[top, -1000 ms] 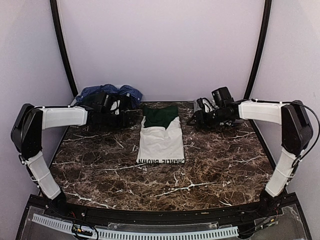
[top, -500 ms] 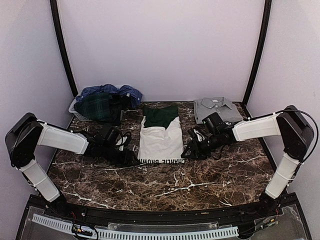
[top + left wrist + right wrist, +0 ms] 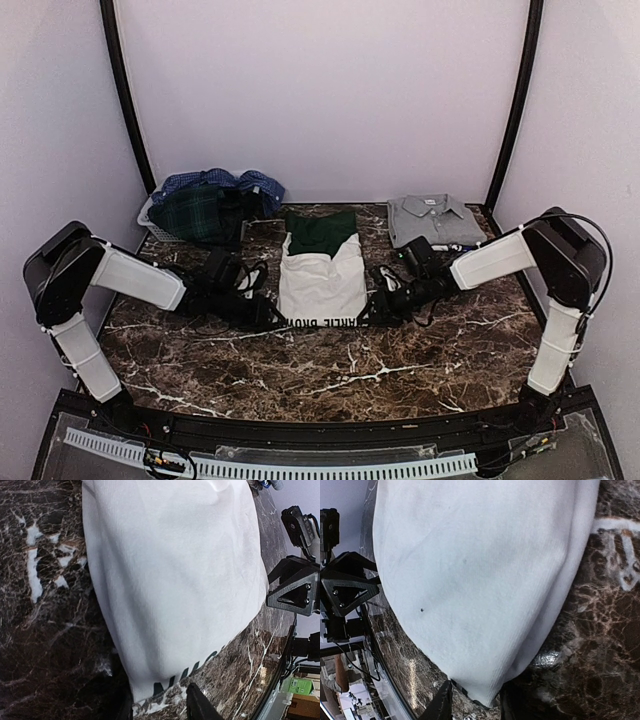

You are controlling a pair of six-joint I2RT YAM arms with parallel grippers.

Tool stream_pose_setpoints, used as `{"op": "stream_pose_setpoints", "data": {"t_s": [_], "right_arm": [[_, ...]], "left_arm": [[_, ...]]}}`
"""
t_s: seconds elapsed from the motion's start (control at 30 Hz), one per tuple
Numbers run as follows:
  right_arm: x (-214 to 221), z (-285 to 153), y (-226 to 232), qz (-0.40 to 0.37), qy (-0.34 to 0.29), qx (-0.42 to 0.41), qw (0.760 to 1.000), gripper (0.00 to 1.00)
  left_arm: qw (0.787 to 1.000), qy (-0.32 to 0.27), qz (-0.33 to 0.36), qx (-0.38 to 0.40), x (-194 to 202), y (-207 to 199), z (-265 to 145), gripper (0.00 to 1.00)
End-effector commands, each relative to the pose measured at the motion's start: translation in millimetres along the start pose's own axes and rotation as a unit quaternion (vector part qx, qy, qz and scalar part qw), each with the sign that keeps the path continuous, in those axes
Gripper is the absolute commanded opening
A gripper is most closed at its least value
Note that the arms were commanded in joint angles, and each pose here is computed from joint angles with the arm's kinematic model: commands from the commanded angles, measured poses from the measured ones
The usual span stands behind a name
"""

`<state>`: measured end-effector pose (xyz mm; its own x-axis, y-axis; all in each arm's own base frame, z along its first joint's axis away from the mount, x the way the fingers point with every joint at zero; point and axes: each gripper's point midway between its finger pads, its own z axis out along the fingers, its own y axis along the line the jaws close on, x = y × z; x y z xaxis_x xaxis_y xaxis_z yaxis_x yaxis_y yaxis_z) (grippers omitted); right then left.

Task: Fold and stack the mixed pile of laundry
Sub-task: Pick up the 2/3-rectangle-folded T-shirt from the center of the board.

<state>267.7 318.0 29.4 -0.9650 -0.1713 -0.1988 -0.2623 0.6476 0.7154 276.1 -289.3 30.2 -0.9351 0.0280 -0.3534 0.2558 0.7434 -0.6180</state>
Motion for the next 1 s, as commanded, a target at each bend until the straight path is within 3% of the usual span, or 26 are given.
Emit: {"op": "stream_pose_setpoints", "data": {"t_s": [0.0,0.13,0.23,0.43,0.77,0.97], "right_arm": [[9,8,-8,0.004,0.01,0.008,1.0,0.24],[8,5,-6,0.002,0.006,0.007,1.0,0.01],[11,1,-3,0.002,0.005,0.005,1.0,0.0],[28,-9,14,-0.006,0.006,0.001,1.0,0.0],[115,-56,58,0.013,0.017,-0.005,1.0,0.0],[80,-103,95,-0.027,-0.053,0.004,0.998,0.0]], "left_arm": [[1.0,0.015,-0.006,-0.006,10,7,5,0.29],[1.0,0.017,-0.007,0.0,11,5,6,0.12],[1.0,0.013,-0.008,0.005,11,1,2,0.01],[1.0,0.018,0.012,0.014,31,-19,-14,0.0],[0.998,0.057,0.011,0.039,114,-51,-71,0.0],[0.998,-0.031,0.035,0.05,73,-86,-129,0.0]]}}
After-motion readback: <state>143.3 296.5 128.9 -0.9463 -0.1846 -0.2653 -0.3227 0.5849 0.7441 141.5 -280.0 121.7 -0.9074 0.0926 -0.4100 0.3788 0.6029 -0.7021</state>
